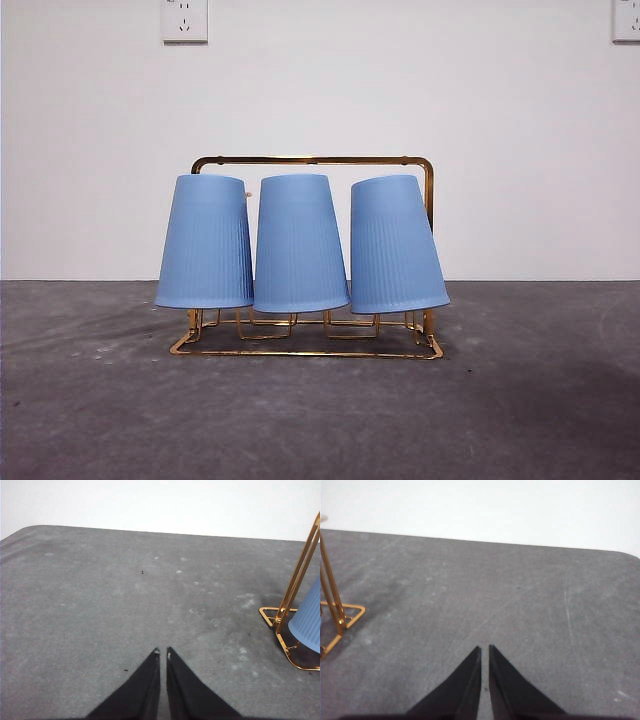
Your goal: Pick the top cup and place it on cupholder, pick up the mid cup and place it on cupholder, last pick the bottom cup and place it on cupholder.
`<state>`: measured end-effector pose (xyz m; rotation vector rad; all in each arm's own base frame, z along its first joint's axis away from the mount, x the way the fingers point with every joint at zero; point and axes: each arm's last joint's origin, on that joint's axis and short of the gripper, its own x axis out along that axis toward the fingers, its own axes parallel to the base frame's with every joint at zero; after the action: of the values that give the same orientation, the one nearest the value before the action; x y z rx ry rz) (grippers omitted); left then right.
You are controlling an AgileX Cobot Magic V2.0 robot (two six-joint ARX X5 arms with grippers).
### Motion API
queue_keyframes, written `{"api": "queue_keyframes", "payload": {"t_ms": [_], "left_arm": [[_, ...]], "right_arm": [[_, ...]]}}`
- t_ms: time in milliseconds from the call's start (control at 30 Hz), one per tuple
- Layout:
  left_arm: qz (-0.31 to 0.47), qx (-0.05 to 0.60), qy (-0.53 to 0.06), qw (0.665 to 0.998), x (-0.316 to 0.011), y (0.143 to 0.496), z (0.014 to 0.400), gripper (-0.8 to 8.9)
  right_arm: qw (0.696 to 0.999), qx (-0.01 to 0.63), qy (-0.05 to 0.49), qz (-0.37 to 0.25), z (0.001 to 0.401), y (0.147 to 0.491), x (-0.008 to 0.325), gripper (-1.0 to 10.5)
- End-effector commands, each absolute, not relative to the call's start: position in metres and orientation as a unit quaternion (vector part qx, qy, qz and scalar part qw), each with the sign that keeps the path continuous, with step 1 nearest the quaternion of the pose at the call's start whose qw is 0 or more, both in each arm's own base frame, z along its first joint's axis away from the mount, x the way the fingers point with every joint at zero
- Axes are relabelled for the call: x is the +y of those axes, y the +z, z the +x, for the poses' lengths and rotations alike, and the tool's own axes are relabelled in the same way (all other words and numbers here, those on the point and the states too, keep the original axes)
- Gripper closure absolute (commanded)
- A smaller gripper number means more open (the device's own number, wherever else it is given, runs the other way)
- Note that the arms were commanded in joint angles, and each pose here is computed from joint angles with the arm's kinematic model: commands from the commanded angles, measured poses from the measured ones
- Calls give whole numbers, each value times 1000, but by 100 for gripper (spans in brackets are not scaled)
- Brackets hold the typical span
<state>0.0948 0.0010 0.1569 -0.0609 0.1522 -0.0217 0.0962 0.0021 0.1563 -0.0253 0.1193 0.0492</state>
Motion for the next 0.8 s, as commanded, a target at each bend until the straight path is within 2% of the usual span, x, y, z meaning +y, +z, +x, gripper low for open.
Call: {"api": "queue_keyframes", "payload": {"t_ms": [33,800], "left_arm": [[-34,89,-9,995,1,150,96,794],[-34,89,-9,995,1,150,96,794]], "right_arm": [[997,76,22,-19,96,151,2,926],[997,73,20,-28,96,152,2,926]]}}
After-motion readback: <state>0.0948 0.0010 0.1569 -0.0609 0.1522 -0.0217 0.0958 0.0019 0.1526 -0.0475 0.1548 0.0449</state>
